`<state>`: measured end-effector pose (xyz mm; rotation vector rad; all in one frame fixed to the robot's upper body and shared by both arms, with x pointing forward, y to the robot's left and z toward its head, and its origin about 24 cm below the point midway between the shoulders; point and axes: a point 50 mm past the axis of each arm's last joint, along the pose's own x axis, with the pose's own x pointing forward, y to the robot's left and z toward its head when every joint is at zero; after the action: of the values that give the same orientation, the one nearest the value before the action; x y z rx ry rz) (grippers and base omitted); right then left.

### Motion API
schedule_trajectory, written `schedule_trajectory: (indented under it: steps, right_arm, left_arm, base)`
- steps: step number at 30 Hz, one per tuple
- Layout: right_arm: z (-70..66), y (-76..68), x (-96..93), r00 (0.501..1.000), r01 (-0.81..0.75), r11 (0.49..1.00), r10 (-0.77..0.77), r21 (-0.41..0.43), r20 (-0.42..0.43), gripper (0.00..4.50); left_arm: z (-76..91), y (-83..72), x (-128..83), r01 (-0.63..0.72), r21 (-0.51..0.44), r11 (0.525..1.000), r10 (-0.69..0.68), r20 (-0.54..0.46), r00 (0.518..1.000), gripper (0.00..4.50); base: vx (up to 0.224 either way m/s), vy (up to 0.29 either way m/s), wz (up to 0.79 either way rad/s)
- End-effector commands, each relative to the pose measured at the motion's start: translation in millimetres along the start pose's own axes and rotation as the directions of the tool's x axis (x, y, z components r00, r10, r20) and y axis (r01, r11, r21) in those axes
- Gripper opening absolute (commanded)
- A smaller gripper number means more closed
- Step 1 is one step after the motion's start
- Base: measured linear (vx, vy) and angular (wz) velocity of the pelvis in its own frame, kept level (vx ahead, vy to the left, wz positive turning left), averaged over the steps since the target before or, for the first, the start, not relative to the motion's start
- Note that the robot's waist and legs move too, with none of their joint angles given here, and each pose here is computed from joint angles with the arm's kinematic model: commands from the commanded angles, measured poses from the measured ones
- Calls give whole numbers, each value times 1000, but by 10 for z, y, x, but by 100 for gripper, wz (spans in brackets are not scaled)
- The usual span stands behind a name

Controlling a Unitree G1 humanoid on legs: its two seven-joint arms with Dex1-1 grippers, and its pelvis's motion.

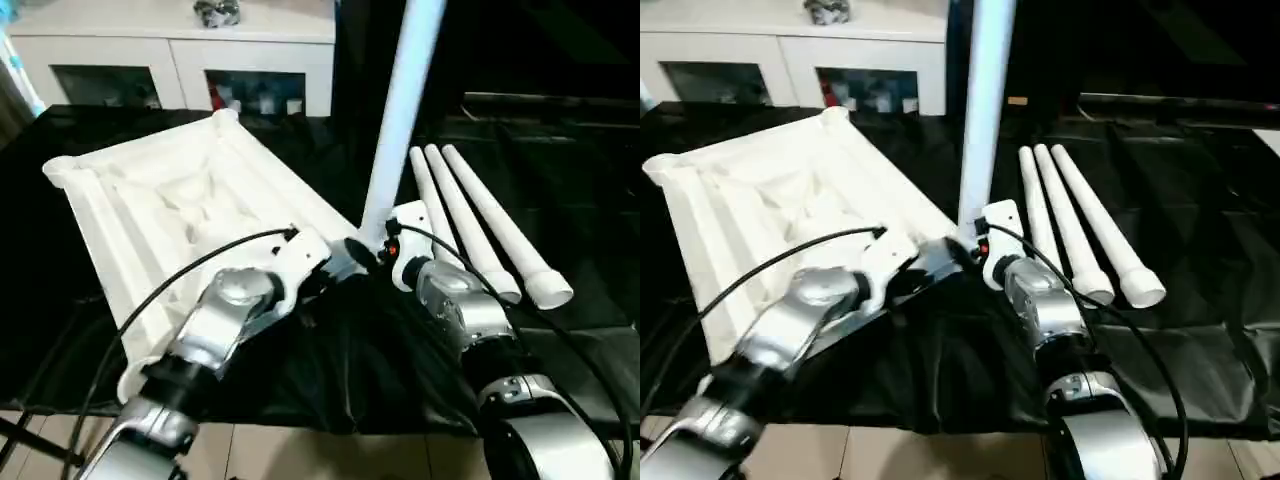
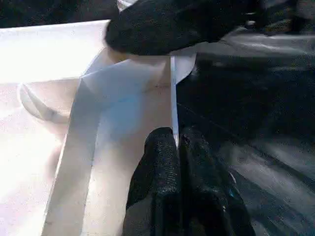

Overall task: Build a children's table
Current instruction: Rotate leg to tighten

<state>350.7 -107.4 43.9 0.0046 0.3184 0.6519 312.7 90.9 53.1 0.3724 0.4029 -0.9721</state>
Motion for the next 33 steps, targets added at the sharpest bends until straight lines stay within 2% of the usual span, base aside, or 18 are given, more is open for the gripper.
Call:
schedule_trajectory:
  steps: [1, 3, 4, 7, 9, 12, 15, 16, 22, 28, 30, 33]
  right_arm:
    - [-66, 141, 19, 992, -123, 991, 121, -59, -38, 377]
    - [-63, 104, -34, 987, -158, 983, 154, -90, -48, 377]
    - [-45, 75, -120, 971, -237, 964, 231, -124, -57, 377]
    - [-42, 59, -182, 956, -292, 946, 284, -141, -75, 377]
    - [-39, 47, -298, 917, -396, 905, 382, -154, -109, 377]
    - [-1, 37, -470, 856, -517, 833, 499, -199, -136, 377]
    - [6, 39, -511, 839, -544, 813, 526, -208, -140, 377]
    - [-6, 52, -537, 819, -574, 793, 553, -203, -154, 377]
    - [-69, 135, -592, 750, -661, 726, 627, -192, -212, 323]
    - [-104, 167, -581, 748, -663, 726, 629, -182, -213, 282]
    - [-127, 169, -531, 779, -625, 756, 594, -191, -198, 279]
    - [-155, 138, -358, 887, -460, 864, 439, -205, -141, 276]
  left_arm:
    - [288, -181, 20, 139, 74, 987, -150, 165, 975, 0]
    - [278, -178, -19, 165, 77, 983, -176, 169, 970, 0]
    - [250, -171, -75, 205, 96, 974, -219, 171, 961, 0]
    - [241, -178, -116, 235, 121, 964, -255, 183, 950, 0]
    - [212, -181, -177, 288, 126, 949, -308, 178, 935, 0]
    - [111, -167, -271, 364, 139, 921, -379, 109, 919, 0]
    - [89, -159, -308, 392, 150, 908, -407, 90, 909, 0]
    - [77, -150, -328, 403, 156, 902, -418, 81, 905, 0]
    - [33, -103, -381, 420, 159, 893, -433, 53, 900, 0]
    - [42, -88, -370, 400, 152, 904, -413, 66, 908, 0]
    - [65, -66, -328, 347, 142, 927, -361, 86, 929, 0]
    - [119, 14, -205, 193, 95, 976, -204, 111, 973, 0]
  base:
    - [0, 0, 0]
    - [0, 0, 0]
    - [0, 0, 0]
    - [0, 0, 0]
    - [0, 0, 0]
    - [0, 0, 0]
    - [0, 0, 0]
    - [0, 0, 0]
    - [0, 0, 0]
    - [0, 0, 0]
    - [0, 0, 0]
    - [0, 0, 0]
